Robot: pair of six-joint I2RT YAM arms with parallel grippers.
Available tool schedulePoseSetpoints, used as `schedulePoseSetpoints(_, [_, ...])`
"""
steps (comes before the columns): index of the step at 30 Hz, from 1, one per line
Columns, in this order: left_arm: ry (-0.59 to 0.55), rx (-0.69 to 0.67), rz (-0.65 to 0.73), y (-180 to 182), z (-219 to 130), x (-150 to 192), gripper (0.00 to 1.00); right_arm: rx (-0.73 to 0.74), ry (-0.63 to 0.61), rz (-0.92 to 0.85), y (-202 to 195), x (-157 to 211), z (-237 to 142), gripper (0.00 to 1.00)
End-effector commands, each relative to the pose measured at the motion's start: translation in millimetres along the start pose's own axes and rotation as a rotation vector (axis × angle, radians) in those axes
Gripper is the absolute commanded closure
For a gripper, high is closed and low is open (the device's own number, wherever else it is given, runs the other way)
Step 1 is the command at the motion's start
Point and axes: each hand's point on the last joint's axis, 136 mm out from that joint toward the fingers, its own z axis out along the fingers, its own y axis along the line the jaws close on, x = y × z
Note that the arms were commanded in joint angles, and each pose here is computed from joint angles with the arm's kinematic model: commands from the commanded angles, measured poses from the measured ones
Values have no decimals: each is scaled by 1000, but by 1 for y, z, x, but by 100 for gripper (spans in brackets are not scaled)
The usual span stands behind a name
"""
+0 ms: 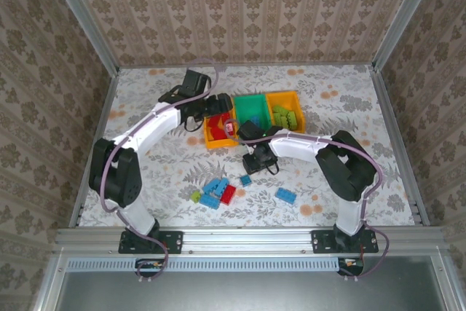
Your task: Sort the legos into containers by color
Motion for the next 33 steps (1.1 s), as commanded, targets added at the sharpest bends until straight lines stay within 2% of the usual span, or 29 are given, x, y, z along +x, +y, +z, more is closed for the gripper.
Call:
schedulePoseSetpoints(1, [-60, 10, -28, 8, -12, -9, 14, 31, 11, -34, 1, -3, 0, 62])
schedulePoseSetpoints(3, [-51, 18, -41, 10, -12, -2, 13, 31, 4, -35, 2, -4, -2, 69])
schedulePoseSetpoints(5, [-66, 3, -78, 28, -15, -7, 13, 23, -16, -24, 3, -7, -7, 73])
schedulePoseSetpoints(9, [-75, -23, -88, 41, -22, -3, 13, -22, -114, 6, 10, -27, -30, 74])
schedulePoseSetpoints(14, [-91, -59, -75, 53, -30, 0, 13, -220, -319, 112, 36, -82, -73, 76])
schedulePoseSetpoints(18, [-85, -77, -78, 61, -33, 5, 13, -341, -403, 198, 49, -120, -94, 75])
schedulePoseSetpoints(23, [-85, -87, -79, 71, -38, 14, 12, -425, -399, 346, 44, -160, -92, 76])
schedulePoseSetpoints(33, [-91, -131, -67, 91, -51, 33, 10, -418, -359, 460, 31, -203, -67, 71])
